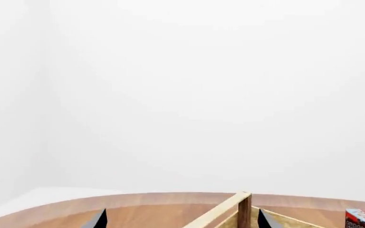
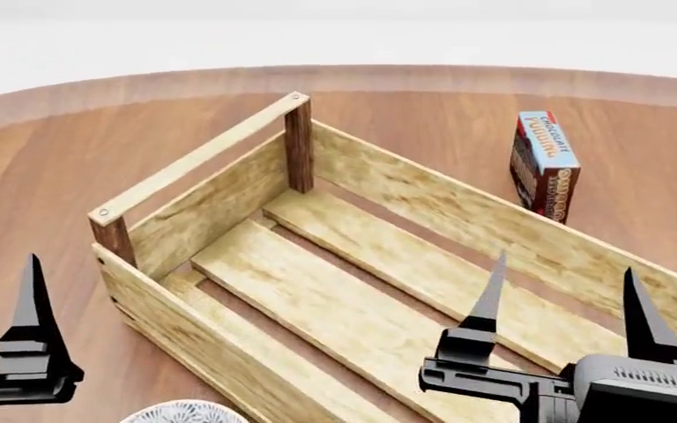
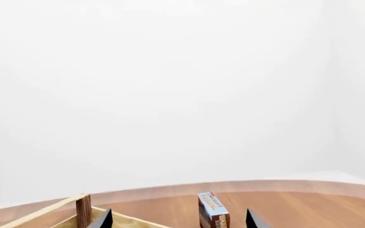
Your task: Pick up the salad dressing and put it in the tray.
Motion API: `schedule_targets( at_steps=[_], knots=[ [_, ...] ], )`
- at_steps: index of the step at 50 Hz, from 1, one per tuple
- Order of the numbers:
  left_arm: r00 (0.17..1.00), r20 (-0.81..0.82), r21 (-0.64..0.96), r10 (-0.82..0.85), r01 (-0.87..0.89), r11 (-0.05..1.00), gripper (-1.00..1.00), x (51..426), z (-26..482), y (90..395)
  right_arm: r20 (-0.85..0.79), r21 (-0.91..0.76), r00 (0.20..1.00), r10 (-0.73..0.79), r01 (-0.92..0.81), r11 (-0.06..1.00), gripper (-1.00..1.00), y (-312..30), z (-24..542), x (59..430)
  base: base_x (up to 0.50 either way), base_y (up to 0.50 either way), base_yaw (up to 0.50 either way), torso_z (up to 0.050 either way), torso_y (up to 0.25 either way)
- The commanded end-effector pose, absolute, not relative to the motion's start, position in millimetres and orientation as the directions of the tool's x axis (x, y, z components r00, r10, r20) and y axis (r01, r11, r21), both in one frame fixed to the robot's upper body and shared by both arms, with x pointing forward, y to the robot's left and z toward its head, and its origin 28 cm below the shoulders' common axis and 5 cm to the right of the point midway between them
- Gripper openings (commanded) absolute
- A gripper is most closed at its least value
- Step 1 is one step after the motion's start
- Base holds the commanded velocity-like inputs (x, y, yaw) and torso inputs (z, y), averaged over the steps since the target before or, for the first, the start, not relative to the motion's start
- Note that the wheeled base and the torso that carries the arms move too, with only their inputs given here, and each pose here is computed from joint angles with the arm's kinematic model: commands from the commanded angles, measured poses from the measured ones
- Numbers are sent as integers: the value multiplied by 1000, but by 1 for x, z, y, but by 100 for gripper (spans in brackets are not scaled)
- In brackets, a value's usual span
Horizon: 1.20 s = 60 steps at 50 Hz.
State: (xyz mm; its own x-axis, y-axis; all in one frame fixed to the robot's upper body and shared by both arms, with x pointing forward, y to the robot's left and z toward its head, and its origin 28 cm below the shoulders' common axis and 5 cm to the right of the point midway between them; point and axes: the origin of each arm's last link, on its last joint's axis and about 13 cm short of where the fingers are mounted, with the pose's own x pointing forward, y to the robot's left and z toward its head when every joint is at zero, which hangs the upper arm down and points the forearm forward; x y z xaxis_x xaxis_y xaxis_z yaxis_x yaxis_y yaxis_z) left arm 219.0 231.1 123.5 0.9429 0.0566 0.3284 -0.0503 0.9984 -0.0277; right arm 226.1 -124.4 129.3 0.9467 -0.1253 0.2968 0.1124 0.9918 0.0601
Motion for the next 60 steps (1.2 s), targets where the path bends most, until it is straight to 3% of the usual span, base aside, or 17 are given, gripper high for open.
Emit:
schedule_targets(
  at_steps=[1,60],
  knots=[
    [943,328,-27,58,-52,998,100,219,123,231,319,83,941,-114,92,992,100,-125,127,224,0,0,500,0,0],
    [943,327,-28,57,-50,998,100,218,121,232,338,56,936,-101,87,995,100,-124,126,222,0,0,500,0,0]
  ],
)
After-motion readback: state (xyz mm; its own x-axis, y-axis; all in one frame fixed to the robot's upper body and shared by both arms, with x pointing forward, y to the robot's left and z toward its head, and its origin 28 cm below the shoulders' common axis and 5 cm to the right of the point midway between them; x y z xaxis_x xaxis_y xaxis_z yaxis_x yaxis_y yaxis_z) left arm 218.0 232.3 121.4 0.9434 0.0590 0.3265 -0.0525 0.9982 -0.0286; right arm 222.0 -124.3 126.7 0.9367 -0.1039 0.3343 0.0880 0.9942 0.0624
